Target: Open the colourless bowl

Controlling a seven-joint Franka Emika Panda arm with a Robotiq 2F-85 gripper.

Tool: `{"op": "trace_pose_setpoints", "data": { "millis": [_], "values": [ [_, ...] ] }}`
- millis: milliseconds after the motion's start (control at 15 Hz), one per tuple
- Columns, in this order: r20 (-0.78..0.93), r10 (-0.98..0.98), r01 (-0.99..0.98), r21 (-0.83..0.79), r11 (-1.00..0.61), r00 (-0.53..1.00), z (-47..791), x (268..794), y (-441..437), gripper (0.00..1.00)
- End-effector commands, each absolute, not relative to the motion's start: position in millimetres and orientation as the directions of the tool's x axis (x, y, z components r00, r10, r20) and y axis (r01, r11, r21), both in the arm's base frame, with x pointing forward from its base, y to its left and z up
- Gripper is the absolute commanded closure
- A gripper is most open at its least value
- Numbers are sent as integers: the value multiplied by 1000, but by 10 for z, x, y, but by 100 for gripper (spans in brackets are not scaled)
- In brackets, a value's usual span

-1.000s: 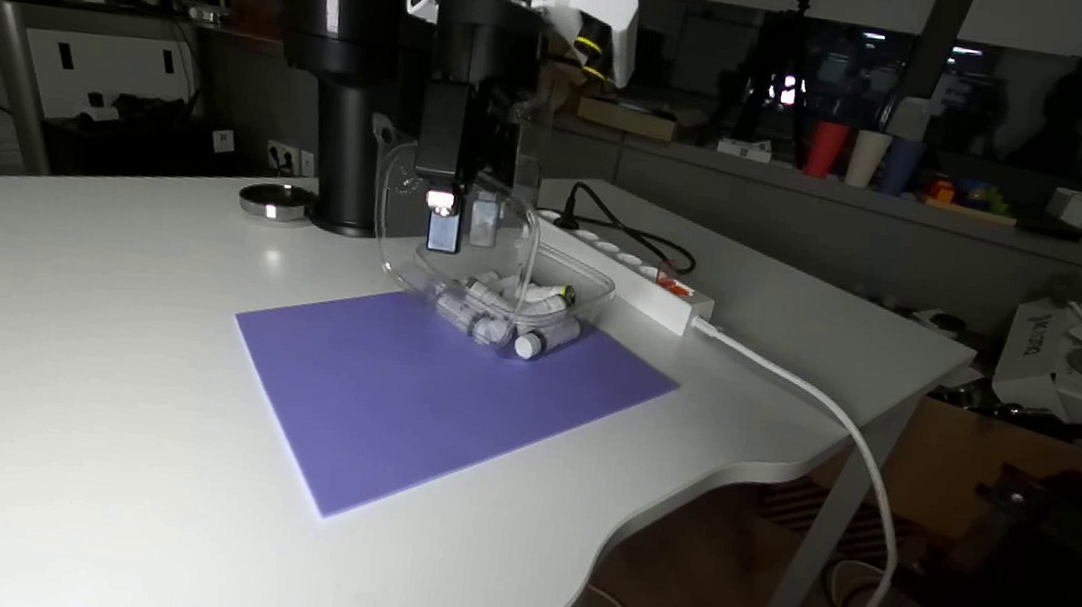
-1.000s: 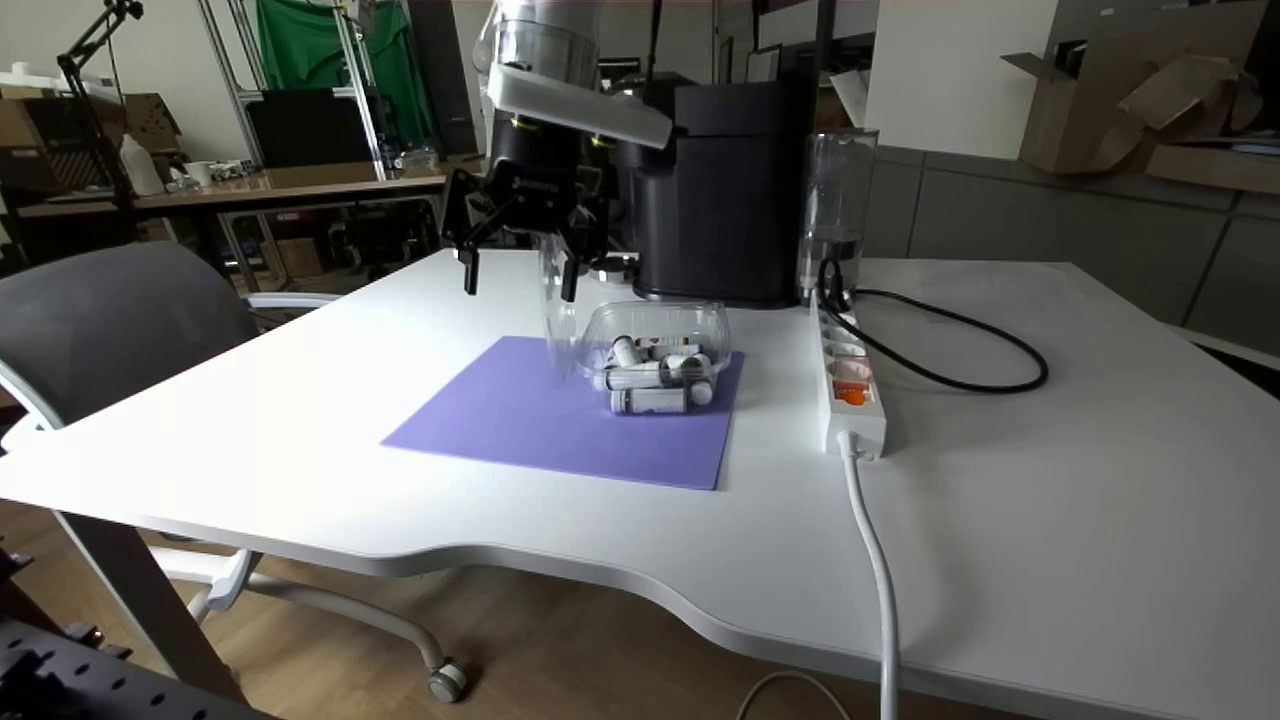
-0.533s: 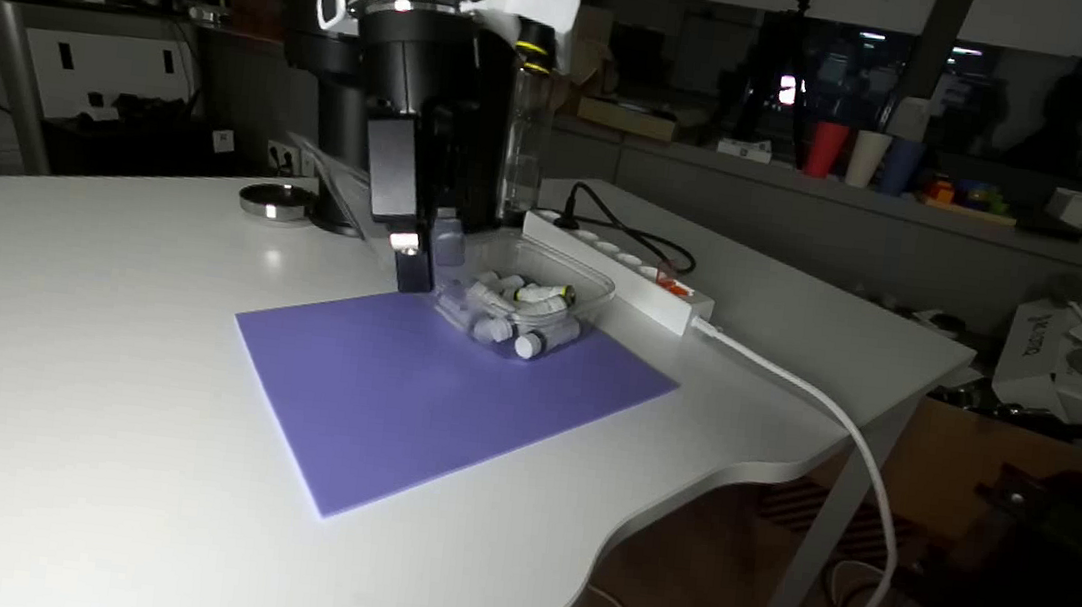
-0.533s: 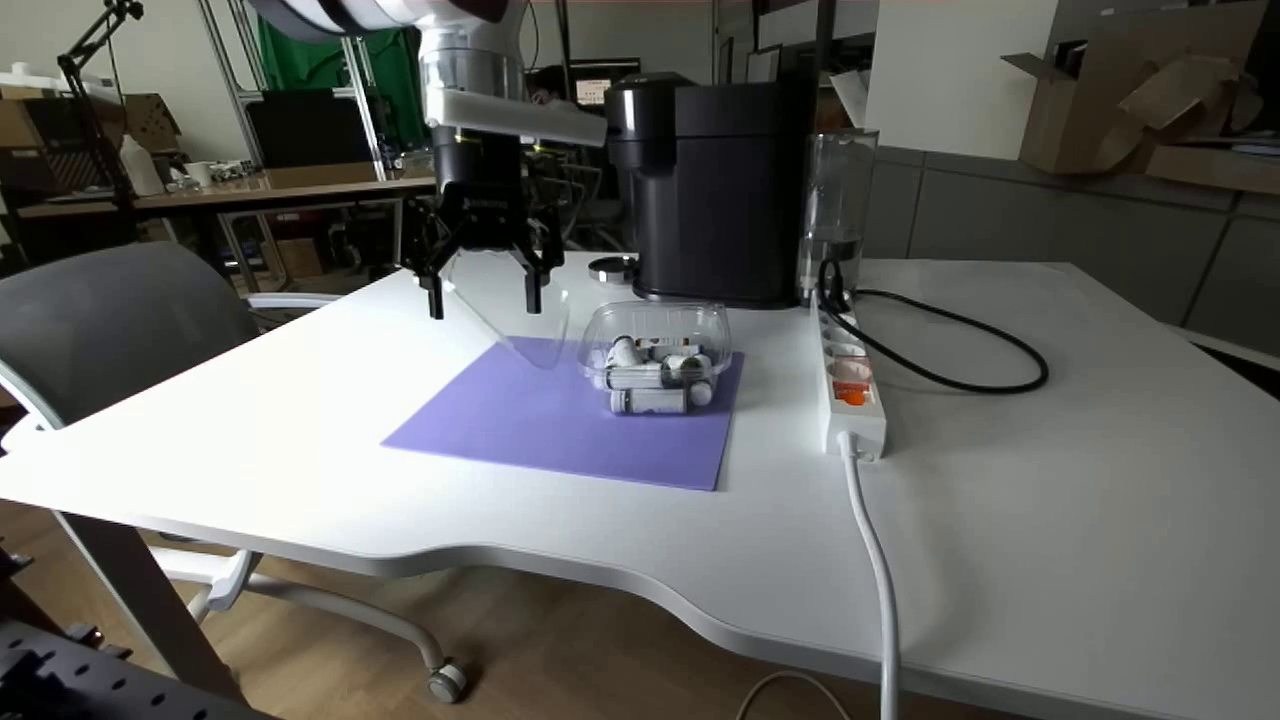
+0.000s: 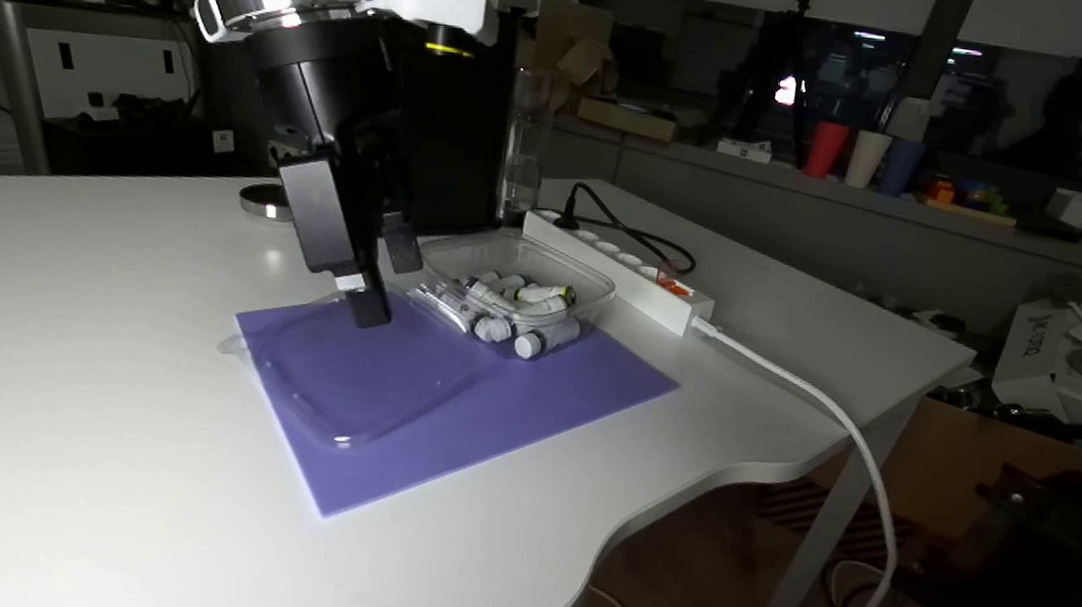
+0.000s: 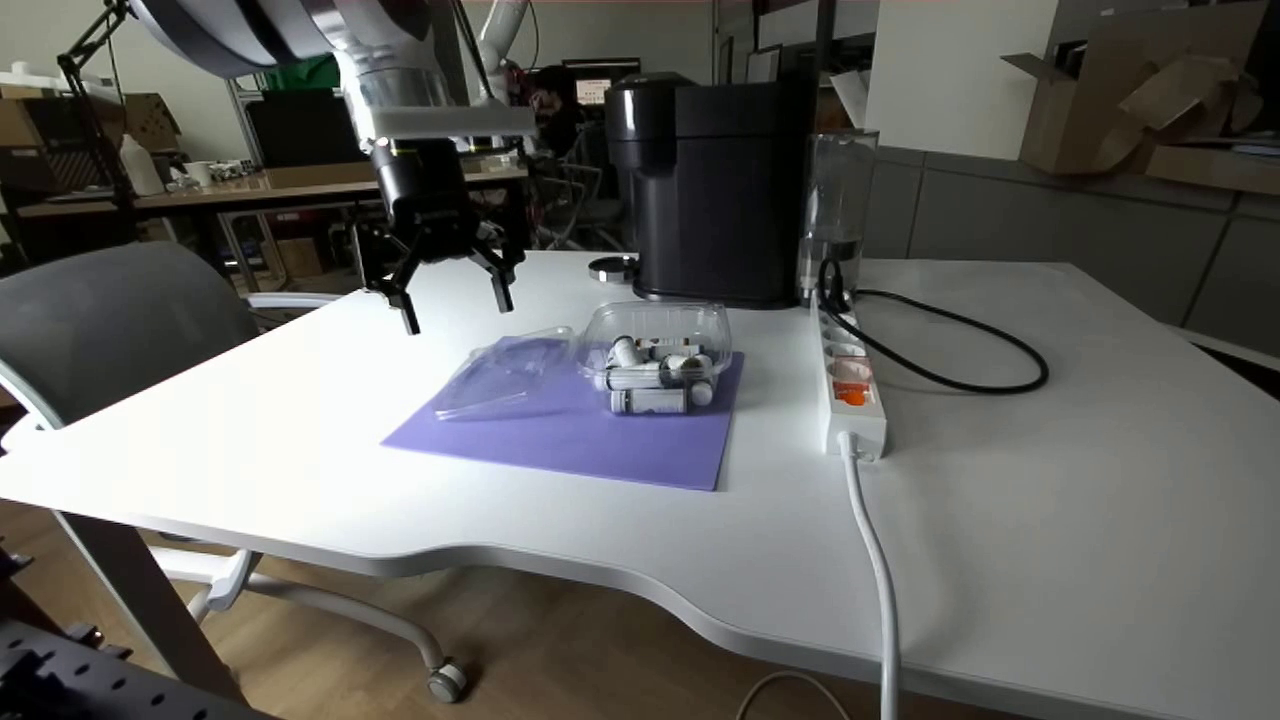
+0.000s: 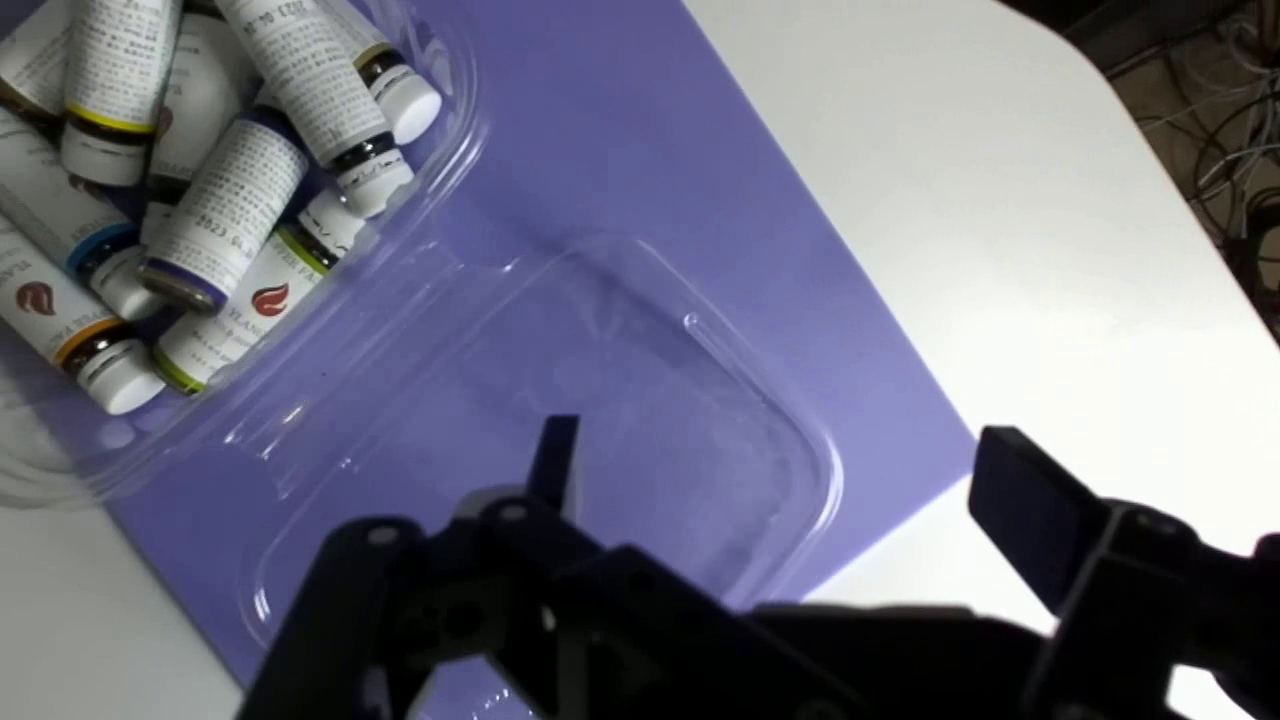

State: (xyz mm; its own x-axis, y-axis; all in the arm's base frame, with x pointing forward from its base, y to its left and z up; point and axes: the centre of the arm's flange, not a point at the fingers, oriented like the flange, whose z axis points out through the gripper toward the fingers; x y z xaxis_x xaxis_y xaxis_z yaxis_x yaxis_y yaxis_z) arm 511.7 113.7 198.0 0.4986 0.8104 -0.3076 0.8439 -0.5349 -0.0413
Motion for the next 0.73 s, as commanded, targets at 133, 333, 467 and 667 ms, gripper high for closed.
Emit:
{"op": "trace_pose_setpoints", "data": {
  "millis": [133, 333, 467, 667],
  "values": [
    [-367, 738, 807, 65, -587, 566, 2091, 5023, 1238, 0],
    [-342, 736, 794, 50, -606, 584, 2014, 5088, 1237, 0],
    [-336, 709, 766, 66, -639, 620, 2047, 5113, 1173, 0],
    [-333, 699, 756, 72, -651, 633, 2062, 5124, 1144, 0]
  ]
}}
